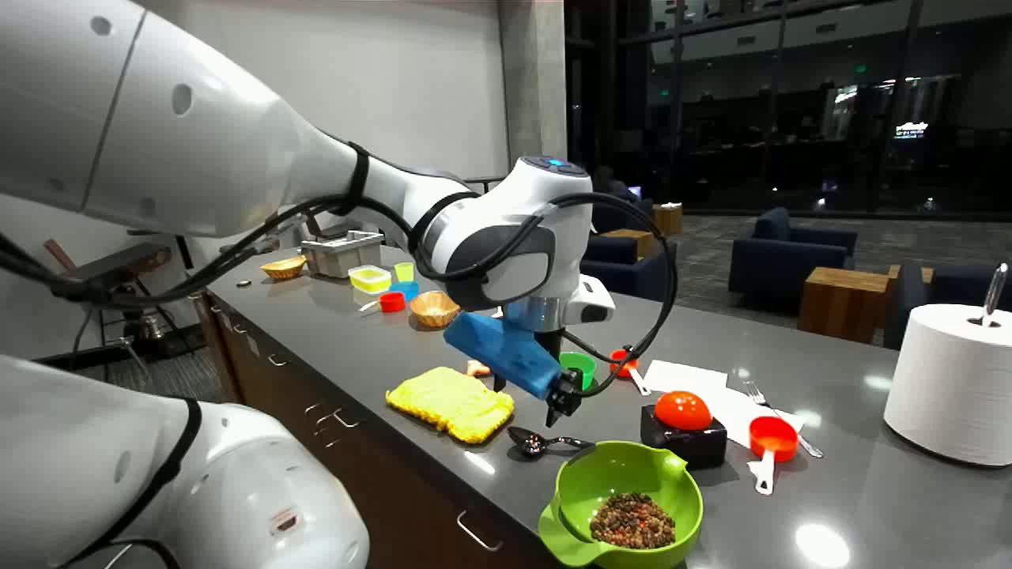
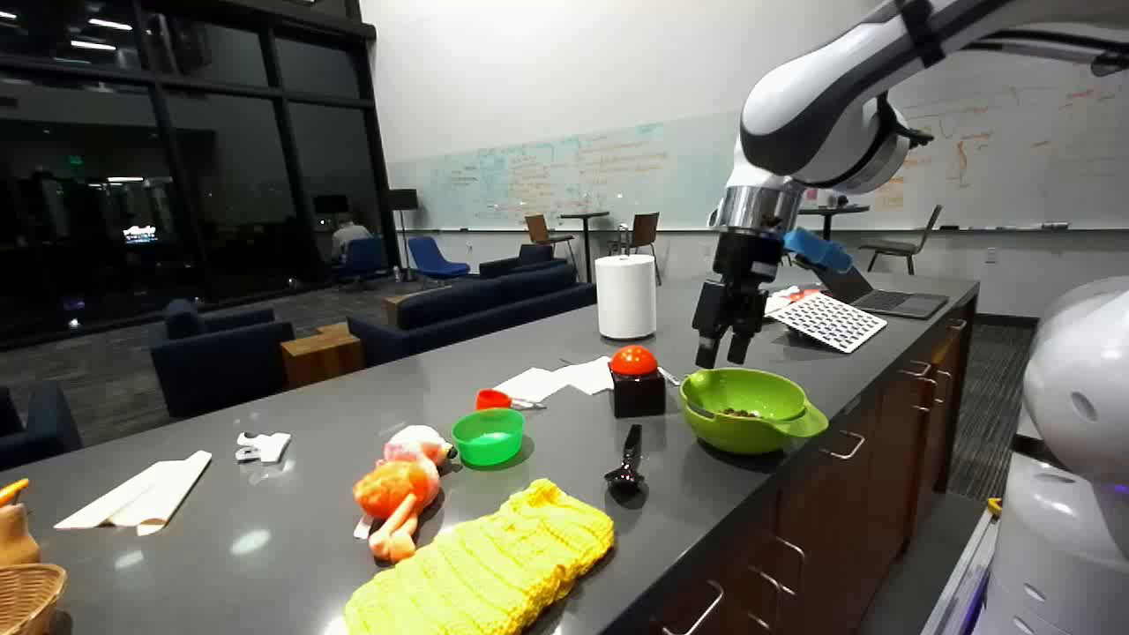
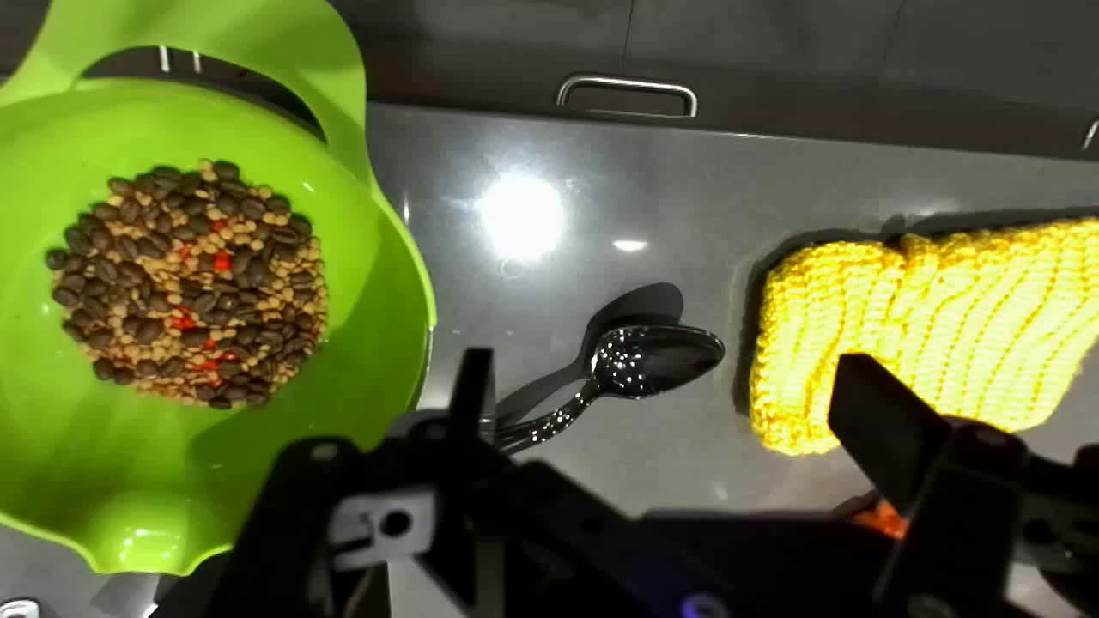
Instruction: Press the orange button on the black box
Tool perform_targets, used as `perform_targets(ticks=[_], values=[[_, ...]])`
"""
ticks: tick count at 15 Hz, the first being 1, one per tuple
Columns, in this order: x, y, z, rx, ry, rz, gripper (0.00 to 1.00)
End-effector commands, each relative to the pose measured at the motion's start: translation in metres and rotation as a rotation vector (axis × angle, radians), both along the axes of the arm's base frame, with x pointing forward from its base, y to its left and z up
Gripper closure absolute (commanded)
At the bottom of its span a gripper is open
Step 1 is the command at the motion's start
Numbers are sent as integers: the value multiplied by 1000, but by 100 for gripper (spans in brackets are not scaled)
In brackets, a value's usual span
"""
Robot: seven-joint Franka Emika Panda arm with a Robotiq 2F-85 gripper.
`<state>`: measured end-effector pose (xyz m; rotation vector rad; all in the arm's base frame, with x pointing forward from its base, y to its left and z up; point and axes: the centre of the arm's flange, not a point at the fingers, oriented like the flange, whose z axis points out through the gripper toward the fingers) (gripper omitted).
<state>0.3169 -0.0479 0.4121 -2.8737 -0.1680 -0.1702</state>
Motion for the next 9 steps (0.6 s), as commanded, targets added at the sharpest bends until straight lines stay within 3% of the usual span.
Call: perform_targets(ticks=[1, 9], values=[[-1, 1, -3, 1, 9, 2, 0], [-3, 2, -8, 2, 21, 3, 0]])
